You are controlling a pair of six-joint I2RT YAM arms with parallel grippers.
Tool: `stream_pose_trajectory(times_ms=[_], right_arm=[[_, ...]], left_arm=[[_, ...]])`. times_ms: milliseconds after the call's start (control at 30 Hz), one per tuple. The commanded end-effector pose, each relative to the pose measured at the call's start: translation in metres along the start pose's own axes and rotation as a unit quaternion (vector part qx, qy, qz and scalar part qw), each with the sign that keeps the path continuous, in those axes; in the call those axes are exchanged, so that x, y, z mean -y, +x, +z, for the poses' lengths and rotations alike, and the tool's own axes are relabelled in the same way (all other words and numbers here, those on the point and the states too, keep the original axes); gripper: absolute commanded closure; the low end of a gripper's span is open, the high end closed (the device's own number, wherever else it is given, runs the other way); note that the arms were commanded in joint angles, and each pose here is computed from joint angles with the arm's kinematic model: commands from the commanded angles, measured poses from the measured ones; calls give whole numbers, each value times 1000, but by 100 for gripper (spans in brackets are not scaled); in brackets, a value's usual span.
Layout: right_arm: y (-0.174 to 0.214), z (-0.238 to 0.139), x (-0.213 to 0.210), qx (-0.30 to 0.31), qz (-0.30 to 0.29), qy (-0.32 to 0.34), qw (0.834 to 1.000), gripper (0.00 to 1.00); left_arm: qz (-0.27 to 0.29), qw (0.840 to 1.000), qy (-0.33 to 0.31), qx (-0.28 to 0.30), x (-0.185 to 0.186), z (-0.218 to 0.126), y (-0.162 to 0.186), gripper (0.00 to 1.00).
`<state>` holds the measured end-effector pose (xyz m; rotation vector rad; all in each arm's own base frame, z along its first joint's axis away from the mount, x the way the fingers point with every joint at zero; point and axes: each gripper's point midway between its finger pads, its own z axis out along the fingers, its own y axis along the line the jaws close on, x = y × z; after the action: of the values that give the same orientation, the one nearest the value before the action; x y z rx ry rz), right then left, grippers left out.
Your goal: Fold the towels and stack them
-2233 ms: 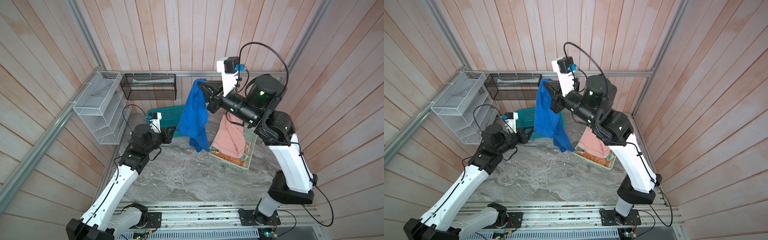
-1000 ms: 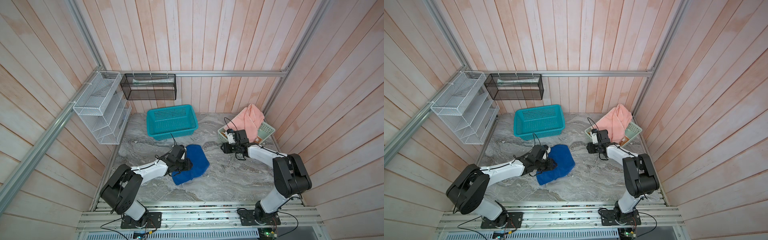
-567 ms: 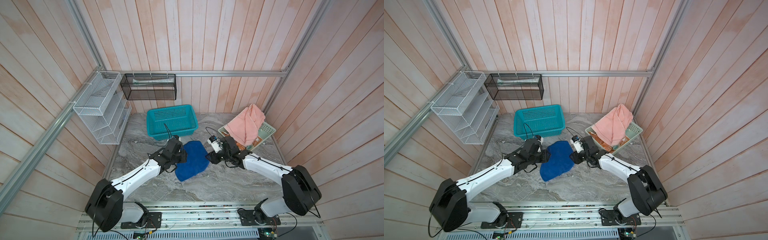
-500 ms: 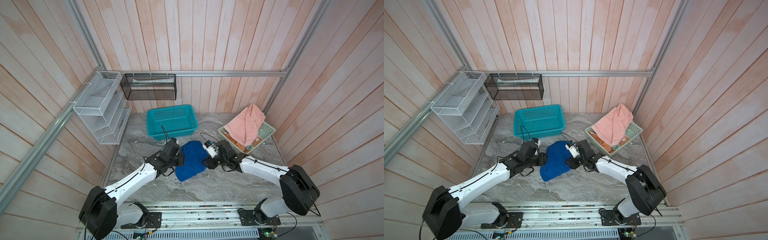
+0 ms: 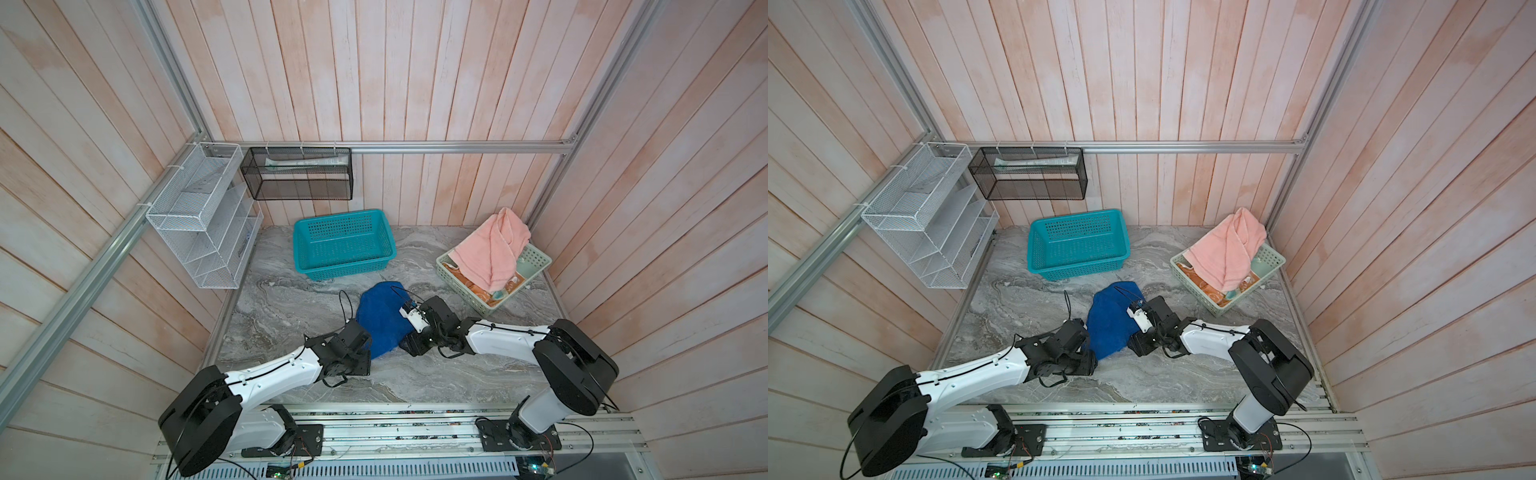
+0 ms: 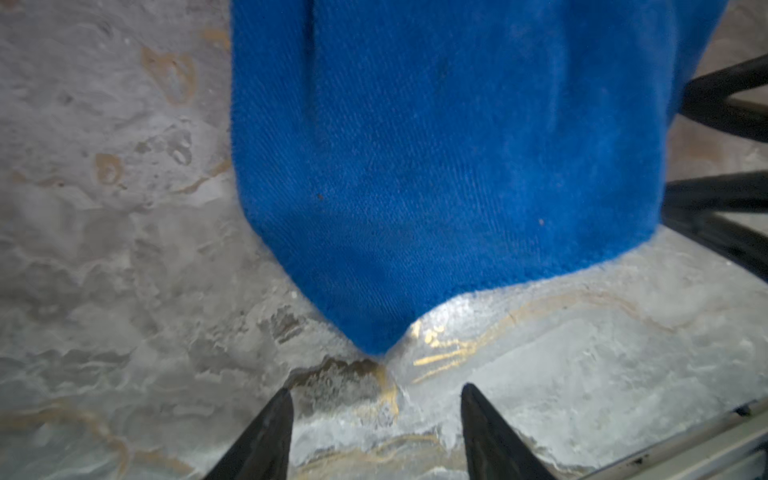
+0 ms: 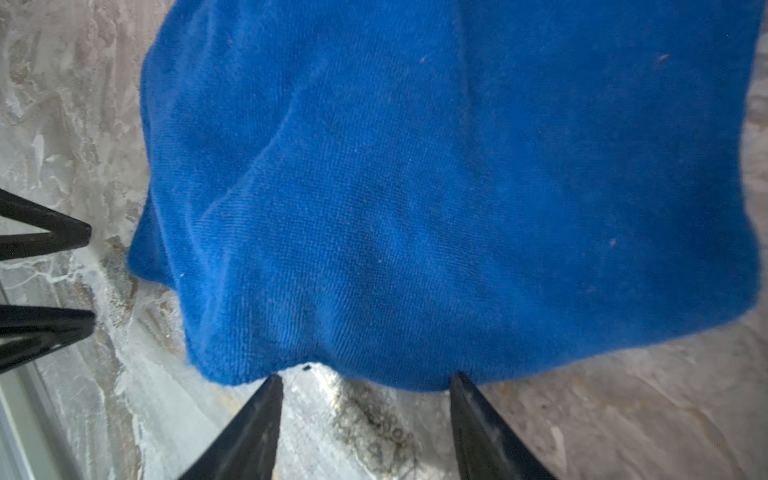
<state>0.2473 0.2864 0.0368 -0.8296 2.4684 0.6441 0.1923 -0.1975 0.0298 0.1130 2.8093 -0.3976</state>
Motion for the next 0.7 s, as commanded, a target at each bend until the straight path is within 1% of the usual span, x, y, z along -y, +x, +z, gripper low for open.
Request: stream_pose_trajectory(times_ms=[0, 33, 100, 200, 233, 300, 333, 433, 500, 533, 600, 667], right_arm=[[-15, -4, 11, 19, 9, 33, 999, 35], [-16, -5, 13, 21, 17, 36, 999, 35], [-21, -11, 17, 31, 33, 40, 998, 35], [-30, -22, 21, 56, 41, 45, 997, 35], [-32, -27, 19, 68, 31, 39, 996, 34], [-35, -34, 15, 94, 14, 31, 995, 34], [-36, -37, 14, 105, 9, 29, 994, 33], [-42, -50, 11, 131, 10, 27, 991, 32], [-48, -59, 5, 149, 7, 13, 989, 32], [-49, -65, 3, 165, 4, 10, 986, 31], [-51, -73, 9, 193, 11, 26, 981, 30], [-51, -80, 19, 215, 26, 48, 975, 28]], left_arm=[[-16, 999, -16, 24, 1, 11, -15, 35], [-14, 999, -29, 16, -2, 15, -13, 36], [-9, 999, -52, -2, -5, 21, -9, 44], [9, 998, -60, -14, 1, 23, -6, 66], [14, 998, -57, -12, 5, 22, -7, 78], [15, 999, -42, -3, 16, 19, -12, 96], [12, 999, -34, 4, 21, 15, -17, 100], [10, 999, -1, 40, 45, -11, -43, 100], [33, 995, 38, 87, 75, -44, -76, 100], [44, 992, 48, 106, 86, -60, -93, 100], [64, 986, 63, 142, 107, -88, -122, 100], [71, 980, 83, 168, 126, -106, -145, 100]])
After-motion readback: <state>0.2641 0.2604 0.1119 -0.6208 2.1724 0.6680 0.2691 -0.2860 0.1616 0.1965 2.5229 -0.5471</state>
